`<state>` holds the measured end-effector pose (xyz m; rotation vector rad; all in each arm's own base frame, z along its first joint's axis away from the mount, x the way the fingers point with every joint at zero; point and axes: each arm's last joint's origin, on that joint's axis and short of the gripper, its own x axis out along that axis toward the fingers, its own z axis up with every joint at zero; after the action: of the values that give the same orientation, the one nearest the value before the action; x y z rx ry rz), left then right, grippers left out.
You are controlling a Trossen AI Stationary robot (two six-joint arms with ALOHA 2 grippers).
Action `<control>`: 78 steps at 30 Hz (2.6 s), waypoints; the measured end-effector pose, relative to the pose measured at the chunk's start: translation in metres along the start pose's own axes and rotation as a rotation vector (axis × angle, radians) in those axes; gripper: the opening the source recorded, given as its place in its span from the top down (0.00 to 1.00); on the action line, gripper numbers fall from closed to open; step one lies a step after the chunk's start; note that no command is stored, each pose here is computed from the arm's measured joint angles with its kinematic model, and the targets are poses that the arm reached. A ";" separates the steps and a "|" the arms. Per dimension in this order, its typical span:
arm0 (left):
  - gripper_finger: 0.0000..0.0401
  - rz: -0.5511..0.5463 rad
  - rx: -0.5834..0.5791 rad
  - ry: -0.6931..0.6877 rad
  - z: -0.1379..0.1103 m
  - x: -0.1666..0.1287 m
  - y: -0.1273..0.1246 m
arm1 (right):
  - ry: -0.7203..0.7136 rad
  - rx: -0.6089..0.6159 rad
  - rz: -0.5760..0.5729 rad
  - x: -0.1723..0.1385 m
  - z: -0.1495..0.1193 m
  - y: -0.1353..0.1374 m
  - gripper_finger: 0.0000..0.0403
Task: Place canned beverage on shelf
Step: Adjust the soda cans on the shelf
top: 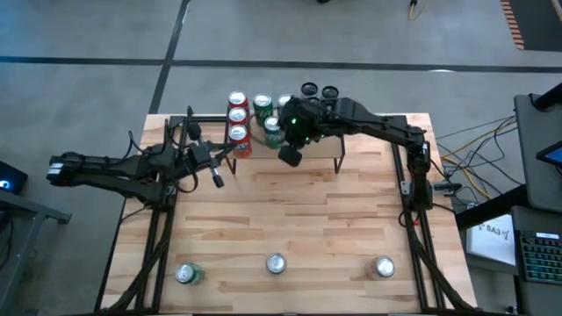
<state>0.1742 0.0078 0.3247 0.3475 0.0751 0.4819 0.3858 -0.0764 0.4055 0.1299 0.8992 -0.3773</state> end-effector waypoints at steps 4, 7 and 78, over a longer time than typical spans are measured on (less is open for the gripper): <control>1.00 -0.032 -0.004 -0.020 0.000 -0.003 0.001 | 0.019 -0.033 0.022 0.017 -0.007 0.017 0.98; 1.00 -0.033 -0.004 -0.020 -0.004 -0.006 0.001 | 0.019 -0.042 0.036 0.027 -0.012 0.028 0.98; 1.00 -0.007 -0.080 -0.113 -0.015 -0.035 0.015 | -0.247 0.005 -0.316 0.084 -0.050 0.007 0.98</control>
<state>0.1348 0.0081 0.3155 0.2956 -0.0525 0.4561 0.3984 -0.0786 0.3086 -0.0557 0.6736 -0.6741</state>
